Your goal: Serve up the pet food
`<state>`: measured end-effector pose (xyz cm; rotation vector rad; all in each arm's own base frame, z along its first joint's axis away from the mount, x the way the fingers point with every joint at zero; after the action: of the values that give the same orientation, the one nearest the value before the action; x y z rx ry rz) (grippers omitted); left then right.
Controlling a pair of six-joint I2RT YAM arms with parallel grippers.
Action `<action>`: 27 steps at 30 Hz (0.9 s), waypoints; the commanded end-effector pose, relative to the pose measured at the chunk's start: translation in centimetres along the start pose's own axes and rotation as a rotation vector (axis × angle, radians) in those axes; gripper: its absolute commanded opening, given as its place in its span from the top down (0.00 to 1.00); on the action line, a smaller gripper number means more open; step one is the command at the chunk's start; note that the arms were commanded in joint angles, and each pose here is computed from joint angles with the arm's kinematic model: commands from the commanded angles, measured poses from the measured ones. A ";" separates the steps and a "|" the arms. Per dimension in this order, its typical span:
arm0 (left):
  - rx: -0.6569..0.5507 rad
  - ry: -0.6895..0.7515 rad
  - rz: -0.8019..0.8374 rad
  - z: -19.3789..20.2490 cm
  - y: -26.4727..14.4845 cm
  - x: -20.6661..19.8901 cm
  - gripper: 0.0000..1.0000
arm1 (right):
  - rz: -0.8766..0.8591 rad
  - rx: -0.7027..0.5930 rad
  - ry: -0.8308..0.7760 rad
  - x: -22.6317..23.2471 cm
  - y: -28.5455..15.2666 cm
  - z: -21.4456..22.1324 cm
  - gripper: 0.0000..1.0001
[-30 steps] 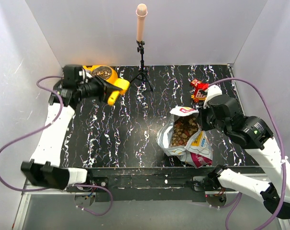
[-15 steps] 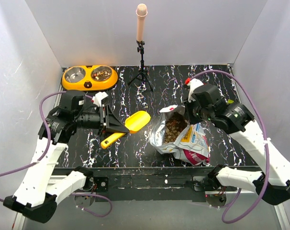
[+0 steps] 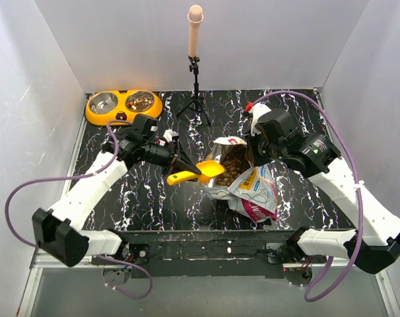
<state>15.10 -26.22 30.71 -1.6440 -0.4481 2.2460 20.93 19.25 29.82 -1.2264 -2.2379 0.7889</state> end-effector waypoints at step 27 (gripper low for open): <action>-0.096 -0.259 -0.242 -10.6 18.8 7.8 1.00 | -0.207 -0.353 0.037 4.2 -5.1 -7.9 0.99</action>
<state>17.10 -36.16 20.08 -1.1167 -0.5694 2.3155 19.68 19.98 30.17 -1.1562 -2.2770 0.7706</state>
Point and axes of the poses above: each gripper's point midway between its finger pads, its own y axis out along the fingers, its own x axis along the line the jaws close on, z = x × y, the point moved 1 cm from there along -y, back along the fingers, and after that the axes turned 1 degree about y, right-handed, at the moved point
